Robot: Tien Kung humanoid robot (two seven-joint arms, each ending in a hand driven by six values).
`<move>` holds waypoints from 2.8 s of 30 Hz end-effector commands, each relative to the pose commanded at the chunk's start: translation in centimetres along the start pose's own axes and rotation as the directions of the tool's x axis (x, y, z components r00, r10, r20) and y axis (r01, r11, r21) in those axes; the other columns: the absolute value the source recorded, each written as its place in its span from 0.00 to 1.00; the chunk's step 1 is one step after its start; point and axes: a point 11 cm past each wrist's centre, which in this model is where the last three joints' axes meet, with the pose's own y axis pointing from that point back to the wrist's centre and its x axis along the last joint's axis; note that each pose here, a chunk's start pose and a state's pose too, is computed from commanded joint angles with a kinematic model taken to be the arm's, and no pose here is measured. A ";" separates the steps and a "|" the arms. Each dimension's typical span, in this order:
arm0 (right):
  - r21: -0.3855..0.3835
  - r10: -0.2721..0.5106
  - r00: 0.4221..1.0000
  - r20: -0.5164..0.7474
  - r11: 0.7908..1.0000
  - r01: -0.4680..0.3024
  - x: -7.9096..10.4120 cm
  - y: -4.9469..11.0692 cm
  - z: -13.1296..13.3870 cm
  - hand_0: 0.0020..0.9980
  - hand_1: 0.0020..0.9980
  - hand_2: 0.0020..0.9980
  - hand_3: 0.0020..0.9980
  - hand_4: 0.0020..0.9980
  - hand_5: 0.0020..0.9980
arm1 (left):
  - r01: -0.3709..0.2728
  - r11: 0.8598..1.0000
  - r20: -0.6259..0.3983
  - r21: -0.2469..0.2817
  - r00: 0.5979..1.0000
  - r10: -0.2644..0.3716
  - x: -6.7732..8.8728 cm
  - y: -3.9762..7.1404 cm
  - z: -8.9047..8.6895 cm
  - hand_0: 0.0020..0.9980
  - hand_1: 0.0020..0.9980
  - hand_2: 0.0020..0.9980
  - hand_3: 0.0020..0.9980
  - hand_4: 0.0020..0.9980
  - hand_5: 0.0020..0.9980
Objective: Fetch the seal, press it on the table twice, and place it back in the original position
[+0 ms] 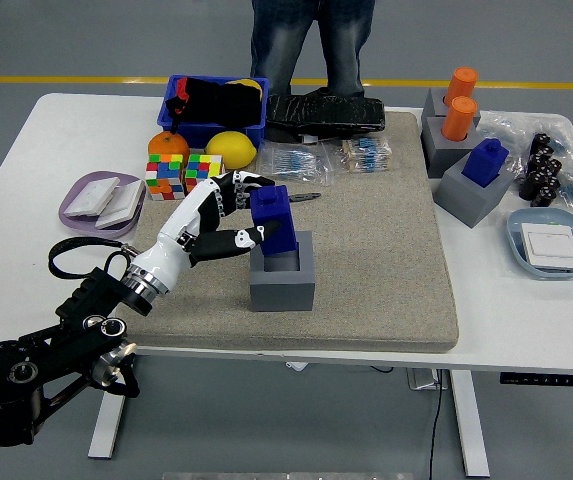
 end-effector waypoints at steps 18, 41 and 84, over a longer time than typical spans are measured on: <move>0.001 -0.002 1.000 0.000 1.000 0.002 0.0 0.0 0.0 0.80 0.71 0.68 0.68 0.85 0.48 | 0.027 0.999 0.066 0.023 0.997 -0.029 -0.1 -0.9 -0.7 0.62 0.44 0.47 0.61 0.65 0.00; 0.004 -0.005 1.000 -0.001 1.000 0.005 -0.2 -0.1 -0.1 0.80 0.71 0.68 0.68 0.85 0.48 | 0.016 0.998 0.097 0.062 0.995 -0.022 0.4 -0.7 -2.3 0.63 0.44 0.47 0.61 0.65 0.00; 0.005 -0.006 1.000 -0.006 1.000 0.006 -0.1 0.0 -0.1 0.80 0.71 0.68 0.68 0.85 0.48 | 0.011 0.999 0.139 0.051 0.990 -0.018 0.3 -1.3 -2.4 0.63 0.44 0.47 0.60 0.65 0.00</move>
